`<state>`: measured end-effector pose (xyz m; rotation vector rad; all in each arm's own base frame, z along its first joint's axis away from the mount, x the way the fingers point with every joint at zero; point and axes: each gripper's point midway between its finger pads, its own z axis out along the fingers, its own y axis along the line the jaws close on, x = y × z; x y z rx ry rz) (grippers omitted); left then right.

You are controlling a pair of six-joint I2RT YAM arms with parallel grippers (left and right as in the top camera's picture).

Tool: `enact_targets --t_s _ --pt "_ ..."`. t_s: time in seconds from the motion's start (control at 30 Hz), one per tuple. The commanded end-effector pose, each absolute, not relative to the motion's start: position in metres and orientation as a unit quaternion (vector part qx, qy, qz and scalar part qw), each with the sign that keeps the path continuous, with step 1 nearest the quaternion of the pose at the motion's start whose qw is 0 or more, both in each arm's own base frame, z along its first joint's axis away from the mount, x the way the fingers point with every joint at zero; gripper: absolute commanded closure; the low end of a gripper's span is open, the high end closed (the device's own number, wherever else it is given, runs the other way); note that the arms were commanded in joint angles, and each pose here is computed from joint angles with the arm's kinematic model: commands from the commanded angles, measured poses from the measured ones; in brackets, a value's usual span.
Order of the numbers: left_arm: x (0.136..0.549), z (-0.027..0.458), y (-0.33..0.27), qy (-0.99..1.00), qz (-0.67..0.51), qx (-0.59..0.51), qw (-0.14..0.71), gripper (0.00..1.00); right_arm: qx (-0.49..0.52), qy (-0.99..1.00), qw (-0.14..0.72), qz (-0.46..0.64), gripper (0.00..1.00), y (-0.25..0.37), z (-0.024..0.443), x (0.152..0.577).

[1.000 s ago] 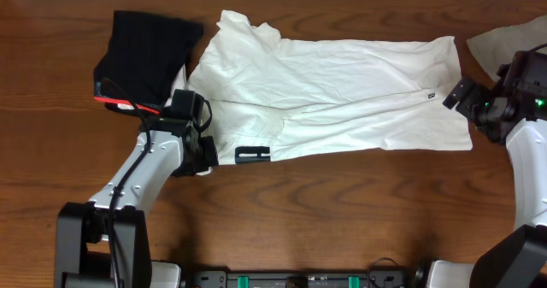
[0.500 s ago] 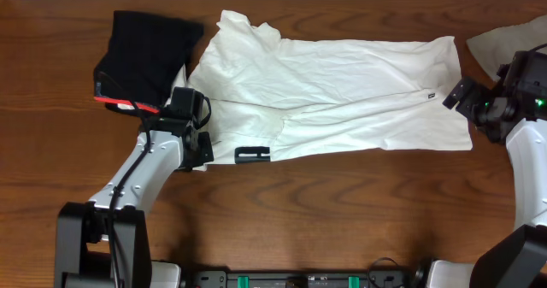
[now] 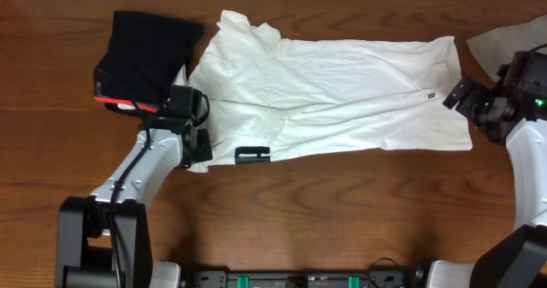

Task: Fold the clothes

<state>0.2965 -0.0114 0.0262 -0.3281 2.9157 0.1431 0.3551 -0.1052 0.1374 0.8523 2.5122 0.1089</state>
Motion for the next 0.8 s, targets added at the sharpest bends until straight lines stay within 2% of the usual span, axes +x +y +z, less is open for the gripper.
enact_targets --t_s 0.0,0.17,0.33,0.5,0.6,0.63,0.67,0.7,0.73,0.77 --pt "0.320 0.051 -0.009 0.983 0.048 -0.117 0.134 0.41 0.302 0.921 0.243 0.040 0.01 -0.103 0.139 0.356" --pt "0.338 0.089 -0.011 0.979 0.042 -0.119 0.162 0.41 0.302 0.921 0.242 0.040 0.01 -0.103 0.139 0.356" --pt "0.336 0.106 -0.007 0.974 0.036 -0.159 0.159 0.40 0.303 0.912 0.272 0.046 0.01 -0.106 0.147 0.369" --pt "0.320 0.109 -0.028 0.979 -0.025 -0.157 0.126 0.40 0.312 0.907 0.227 0.168 0.01 -0.062 0.145 0.364" --pt "0.311 0.105 -0.046 0.981 -0.072 -0.151 0.098 0.40 0.279 0.916 0.226 0.181 0.01 -0.055 0.147 0.362" --pt "0.309 0.103 -0.051 0.981 -0.087 -0.149 0.091 0.40 0.251 0.926 0.223 0.173 0.20 -0.054 0.145 0.359" --pt "0.306 0.099 -0.057 0.980 -0.102 -0.147 0.084 0.40 0.230 0.934 0.218 0.164 0.57 -0.054 0.141 0.356" --pt "0.304 0.096 -0.059 0.980 -0.109 -0.146 0.080 0.40 0.227 0.939 0.206 0.156 0.80 -0.055 0.136 0.351" --pt "0.303 0.091 -0.059 0.980 -0.109 -0.146 0.077 0.40 0.230 0.944 0.190 0.144 0.99 -0.057 0.130 0.345" --pt "0.302 0.087 -0.059 0.980 -0.108 -0.146 0.076 0.40 0.228 0.949 0.175 0.128 0.99 -0.061 0.122 0.339"
